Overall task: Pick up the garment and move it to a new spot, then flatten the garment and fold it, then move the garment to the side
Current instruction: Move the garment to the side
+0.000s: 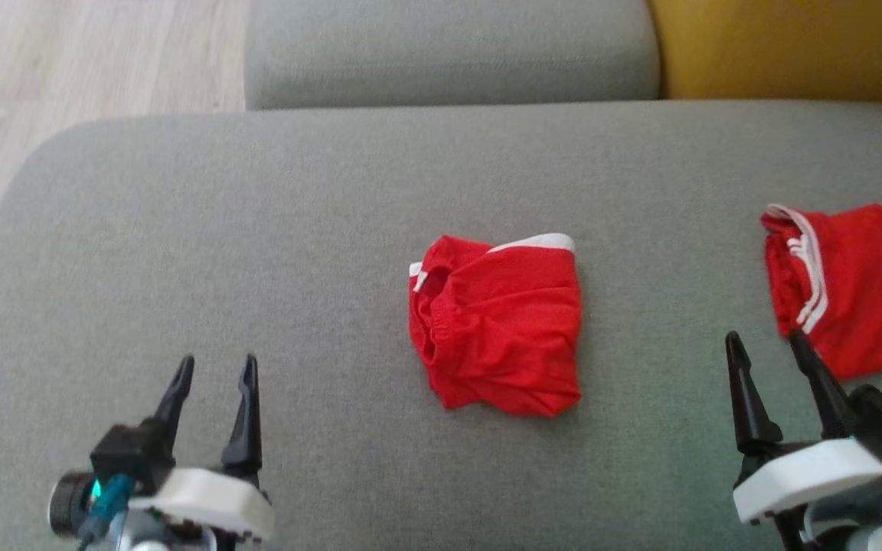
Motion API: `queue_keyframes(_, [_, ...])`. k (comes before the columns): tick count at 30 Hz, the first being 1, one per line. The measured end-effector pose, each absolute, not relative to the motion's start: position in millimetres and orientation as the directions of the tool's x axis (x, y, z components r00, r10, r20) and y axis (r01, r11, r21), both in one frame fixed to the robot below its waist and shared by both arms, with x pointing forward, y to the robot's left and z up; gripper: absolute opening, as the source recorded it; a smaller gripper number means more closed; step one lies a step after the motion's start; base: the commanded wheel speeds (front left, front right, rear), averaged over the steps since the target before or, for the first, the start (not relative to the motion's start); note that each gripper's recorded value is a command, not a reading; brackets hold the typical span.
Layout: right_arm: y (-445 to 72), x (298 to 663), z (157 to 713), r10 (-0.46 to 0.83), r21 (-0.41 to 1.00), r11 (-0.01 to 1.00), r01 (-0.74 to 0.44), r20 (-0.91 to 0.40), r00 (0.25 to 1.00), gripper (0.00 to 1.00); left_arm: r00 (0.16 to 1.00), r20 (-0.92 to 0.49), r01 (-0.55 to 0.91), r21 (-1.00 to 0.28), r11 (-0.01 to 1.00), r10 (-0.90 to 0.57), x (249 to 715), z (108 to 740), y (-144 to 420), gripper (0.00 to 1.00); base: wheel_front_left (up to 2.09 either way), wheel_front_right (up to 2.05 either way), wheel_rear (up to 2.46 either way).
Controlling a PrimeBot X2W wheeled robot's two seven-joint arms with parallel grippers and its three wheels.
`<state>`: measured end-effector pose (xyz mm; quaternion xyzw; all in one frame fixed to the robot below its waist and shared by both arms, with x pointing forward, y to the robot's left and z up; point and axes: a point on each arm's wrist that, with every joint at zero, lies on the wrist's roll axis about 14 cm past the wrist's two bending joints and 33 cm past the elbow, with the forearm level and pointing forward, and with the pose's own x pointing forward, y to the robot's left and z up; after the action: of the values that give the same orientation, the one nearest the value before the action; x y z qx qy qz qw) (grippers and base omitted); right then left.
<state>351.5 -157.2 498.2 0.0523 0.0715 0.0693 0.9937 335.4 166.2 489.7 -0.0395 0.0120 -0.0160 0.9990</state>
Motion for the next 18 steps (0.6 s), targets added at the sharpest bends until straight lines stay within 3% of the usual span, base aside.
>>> queue_keyframes(10, [-105.8,407.0,460.2,0.286,0.166,0.954,-0.25,-0.253,0.924,1.0,0.998,0.047,0.042,-0.1,0.994,-0.037,374.8,506.9,163.1,1.0,0.0,0.0,0.0])
queue_keyframes(18, [-46.4,398.7,374.5,0.44,0.273,0.898,-0.346,-0.522,0.731,1.0,1.0,-0.003,0.001,-0.113,0.994,-0.002,382.5,488.2,172.6,1.0,0.0,0.0,0.0])
